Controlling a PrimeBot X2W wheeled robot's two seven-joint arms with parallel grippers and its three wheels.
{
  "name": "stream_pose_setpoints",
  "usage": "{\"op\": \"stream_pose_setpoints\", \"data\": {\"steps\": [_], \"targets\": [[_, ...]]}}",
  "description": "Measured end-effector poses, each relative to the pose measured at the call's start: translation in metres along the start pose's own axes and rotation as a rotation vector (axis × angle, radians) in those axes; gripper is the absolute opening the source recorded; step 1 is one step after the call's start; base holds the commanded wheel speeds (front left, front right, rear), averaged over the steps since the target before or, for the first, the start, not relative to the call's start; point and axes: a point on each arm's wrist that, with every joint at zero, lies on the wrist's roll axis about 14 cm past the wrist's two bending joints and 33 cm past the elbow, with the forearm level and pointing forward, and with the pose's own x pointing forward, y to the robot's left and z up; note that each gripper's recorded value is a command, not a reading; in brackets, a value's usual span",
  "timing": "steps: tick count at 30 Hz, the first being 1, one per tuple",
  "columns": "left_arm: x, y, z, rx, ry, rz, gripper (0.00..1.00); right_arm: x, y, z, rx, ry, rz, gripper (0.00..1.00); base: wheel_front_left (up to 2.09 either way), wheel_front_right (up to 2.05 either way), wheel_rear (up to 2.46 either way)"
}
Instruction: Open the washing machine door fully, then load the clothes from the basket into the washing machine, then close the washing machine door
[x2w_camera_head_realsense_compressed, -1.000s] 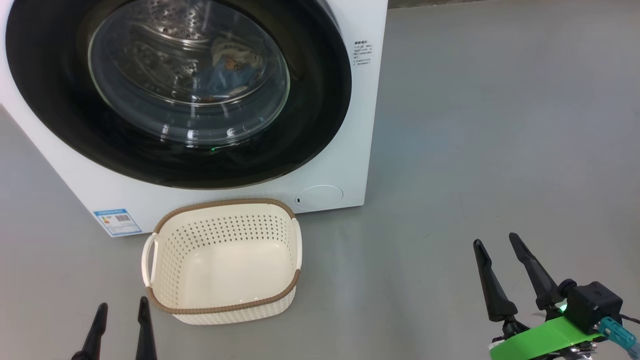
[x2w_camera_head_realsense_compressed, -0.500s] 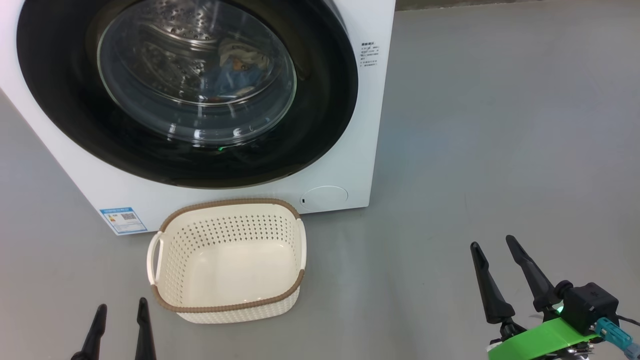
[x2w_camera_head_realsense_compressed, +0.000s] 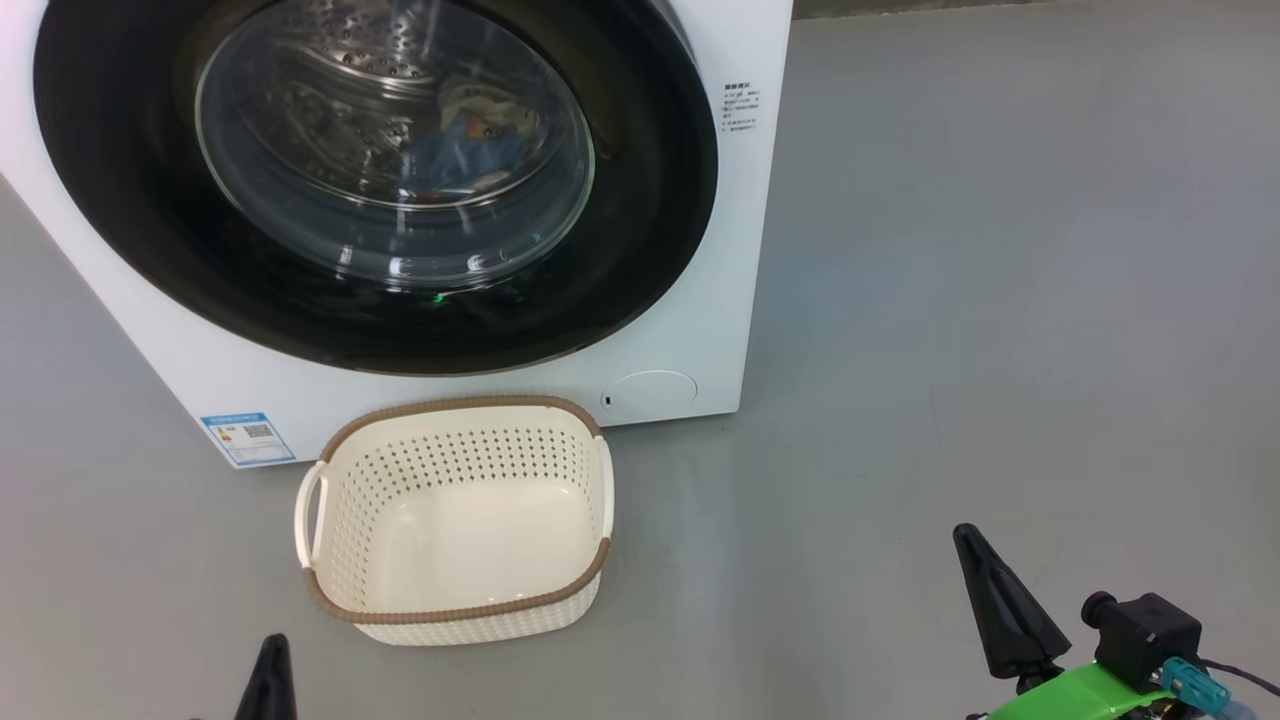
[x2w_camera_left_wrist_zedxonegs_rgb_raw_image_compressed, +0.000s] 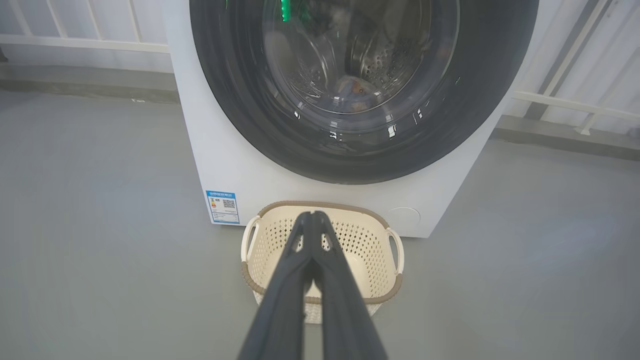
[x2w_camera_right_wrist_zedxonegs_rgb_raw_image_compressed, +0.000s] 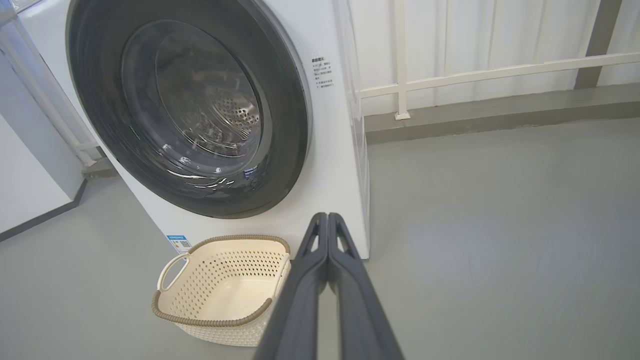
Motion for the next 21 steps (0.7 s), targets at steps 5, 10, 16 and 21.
{"op": "stream_pose_setpoints", "data": {"steps": [5, 10, 16, 21], "targets": [[-0.0007, 0.0028, -0.0021, -0.055, 0.014, 0.016, 0.0, 0.0002, -0.0016, 0.0004, 0.054, 0.001, -0.013, 0.0, 0.0, 0.0, 0.0], [-0.001, 0.0037, -0.0046, -0.102, 0.026, 0.021, 0.0, 0.0002, -0.0036, -0.0016, 0.096, 0.01, -0.025, 0.0, 0.0, 0.0, 0.0], [-0.0009, 0.0058, -0.0067, -0.167, 0.041, 0.036, 0.0, 0.0005, -0.0062, -0.0025, 0.159, 0.015, -0.041, 0.0, 0.0, 0.0, 0.0], [-0.0015, 0.0076, -0.0088, -0.222, 0.051, 0.049, 0.0, 0.0003, -0.0091, -0.0038, 0.211, 0.02, -0.057, 0.0, 0.0, 0.0, 0.0]]}}
